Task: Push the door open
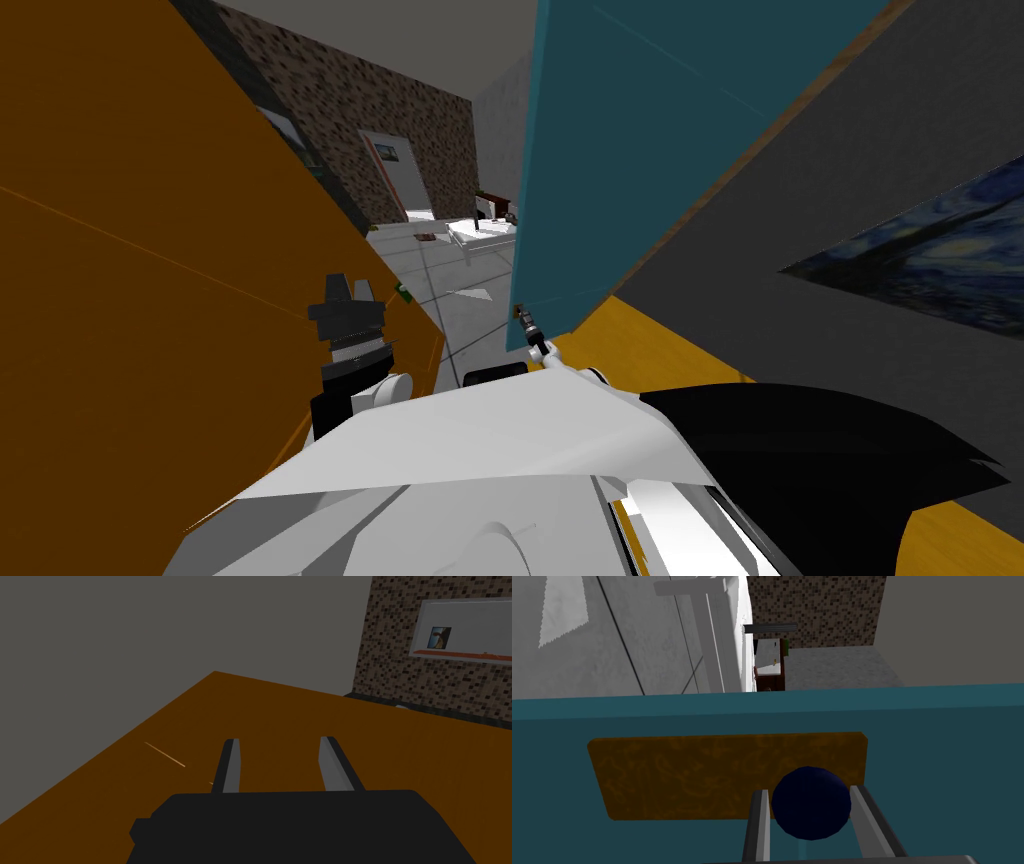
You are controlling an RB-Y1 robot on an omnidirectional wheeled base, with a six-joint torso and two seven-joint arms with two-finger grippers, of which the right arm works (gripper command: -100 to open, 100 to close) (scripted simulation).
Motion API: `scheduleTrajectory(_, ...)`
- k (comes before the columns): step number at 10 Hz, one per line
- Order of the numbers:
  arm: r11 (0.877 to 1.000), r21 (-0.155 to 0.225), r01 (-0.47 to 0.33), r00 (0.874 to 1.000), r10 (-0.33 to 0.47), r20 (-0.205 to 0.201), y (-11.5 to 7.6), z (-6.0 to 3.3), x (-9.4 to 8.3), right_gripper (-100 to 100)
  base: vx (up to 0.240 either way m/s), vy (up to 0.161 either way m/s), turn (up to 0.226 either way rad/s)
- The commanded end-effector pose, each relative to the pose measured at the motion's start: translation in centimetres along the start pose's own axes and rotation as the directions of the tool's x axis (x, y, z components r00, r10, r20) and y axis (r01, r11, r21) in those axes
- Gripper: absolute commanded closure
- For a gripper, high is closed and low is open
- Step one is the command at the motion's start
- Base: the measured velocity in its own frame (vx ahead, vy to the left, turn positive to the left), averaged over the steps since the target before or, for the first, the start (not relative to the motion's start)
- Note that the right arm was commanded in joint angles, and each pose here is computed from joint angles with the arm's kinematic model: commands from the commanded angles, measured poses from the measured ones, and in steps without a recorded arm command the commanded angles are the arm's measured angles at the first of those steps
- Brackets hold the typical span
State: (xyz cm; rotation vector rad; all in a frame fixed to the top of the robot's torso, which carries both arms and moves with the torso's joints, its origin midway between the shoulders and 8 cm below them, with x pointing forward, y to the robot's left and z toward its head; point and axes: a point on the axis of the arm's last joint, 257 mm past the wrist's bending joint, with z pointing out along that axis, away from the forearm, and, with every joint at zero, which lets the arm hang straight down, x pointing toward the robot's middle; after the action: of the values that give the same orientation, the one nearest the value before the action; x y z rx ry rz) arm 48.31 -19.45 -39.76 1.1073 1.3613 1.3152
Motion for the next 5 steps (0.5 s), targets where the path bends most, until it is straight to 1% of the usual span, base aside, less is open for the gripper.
scheduleTrajectory(1,1.000,-0.017,0.020,0.999,-0.020,0.031,0.7,0.35,-2.0,100,0.170,0.018,-0.056)
scheduleTrajectory(3,0.999,-0.018,0.032,0.998,-0.031,0.057,0.8,0.30,-3.2,100,0.207,0.016,-0.080)
scheduleTrajectory(4,1.000,-0.010,0.019,0.999,-0.019,0.047,0.4,0.31,-2.6,-100,-0.034,0.047,-0.083)
scheduleTrajectory(5,1.000,-0.010,0.019,0.999,-0.019,0.047,0.4,0.31,-2.6,-100,-0.161,0.061,-0.028)
